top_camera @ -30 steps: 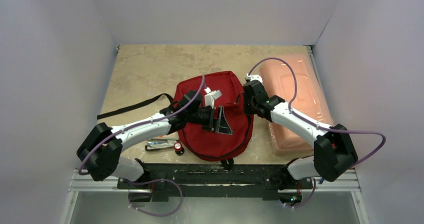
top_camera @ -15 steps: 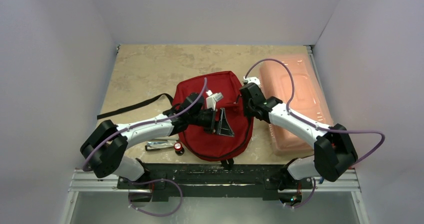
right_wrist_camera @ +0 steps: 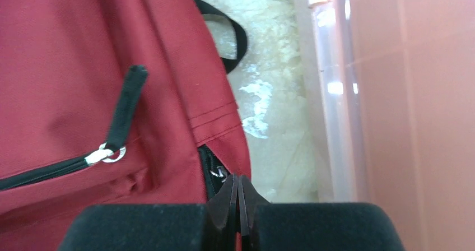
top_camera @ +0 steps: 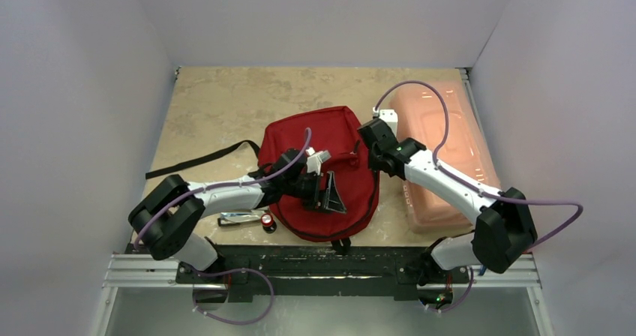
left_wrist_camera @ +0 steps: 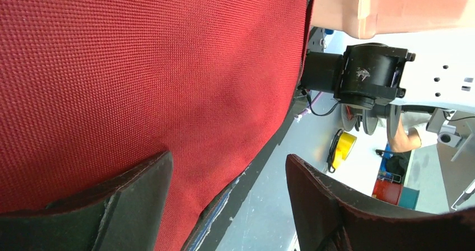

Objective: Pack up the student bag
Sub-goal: Zip the student bag at the center of the board.

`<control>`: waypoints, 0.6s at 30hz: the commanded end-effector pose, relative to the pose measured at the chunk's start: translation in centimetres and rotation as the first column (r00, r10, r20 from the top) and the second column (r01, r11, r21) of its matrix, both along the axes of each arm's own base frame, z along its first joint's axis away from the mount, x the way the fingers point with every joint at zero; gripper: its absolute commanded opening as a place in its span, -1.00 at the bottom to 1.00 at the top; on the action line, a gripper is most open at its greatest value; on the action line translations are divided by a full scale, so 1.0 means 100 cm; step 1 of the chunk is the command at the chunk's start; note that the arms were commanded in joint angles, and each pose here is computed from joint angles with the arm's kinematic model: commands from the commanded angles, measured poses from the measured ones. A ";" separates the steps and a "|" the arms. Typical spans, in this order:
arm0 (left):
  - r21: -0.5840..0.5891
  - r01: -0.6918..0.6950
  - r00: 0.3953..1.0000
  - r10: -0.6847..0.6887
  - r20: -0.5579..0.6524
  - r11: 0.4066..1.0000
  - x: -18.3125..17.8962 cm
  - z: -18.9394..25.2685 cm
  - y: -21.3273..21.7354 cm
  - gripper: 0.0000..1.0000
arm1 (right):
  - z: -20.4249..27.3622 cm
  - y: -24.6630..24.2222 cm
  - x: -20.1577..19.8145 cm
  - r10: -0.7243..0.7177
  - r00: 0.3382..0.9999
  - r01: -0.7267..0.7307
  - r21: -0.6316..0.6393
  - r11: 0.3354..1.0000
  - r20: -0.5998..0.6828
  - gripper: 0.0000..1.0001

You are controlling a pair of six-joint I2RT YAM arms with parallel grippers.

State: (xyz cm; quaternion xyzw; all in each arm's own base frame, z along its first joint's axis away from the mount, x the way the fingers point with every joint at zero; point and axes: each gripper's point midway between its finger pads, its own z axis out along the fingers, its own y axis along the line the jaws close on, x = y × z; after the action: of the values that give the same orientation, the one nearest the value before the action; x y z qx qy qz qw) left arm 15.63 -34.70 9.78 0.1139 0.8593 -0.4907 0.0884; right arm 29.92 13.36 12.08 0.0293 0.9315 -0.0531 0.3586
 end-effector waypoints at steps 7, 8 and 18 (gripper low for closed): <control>-0.042 0.022 0.981 -0.013 0.193 0.999 0.009 0.066 0.006 0.50 | 0.075 0.074 0.024 0.158 0.960 -0.234 0.356 0.905 0.229 -0.02; -0.037 0.020 0.977 -0.011 0.212 0.999 0.011 0.074 0.011 0.50 | 0.080 0.078 0.028 0.155 0.959 -0.239 0.383 0.892 0.238 0.06; -0.003 -0.188 0.936 0.180 0.303 0.982 0.056 0.104 0.090 0.51 | 0.061 0.073 0.062 0.104 0.979 -0.185 0.561 0.807 0.174 0.22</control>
State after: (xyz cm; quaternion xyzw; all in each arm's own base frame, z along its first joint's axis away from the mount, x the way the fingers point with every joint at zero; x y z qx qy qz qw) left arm 19.87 -29.15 20.35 0.1269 0.8335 -0.4826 0.2372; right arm 34.89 19.66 17.15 0.0612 0.8942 0.1965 0.3976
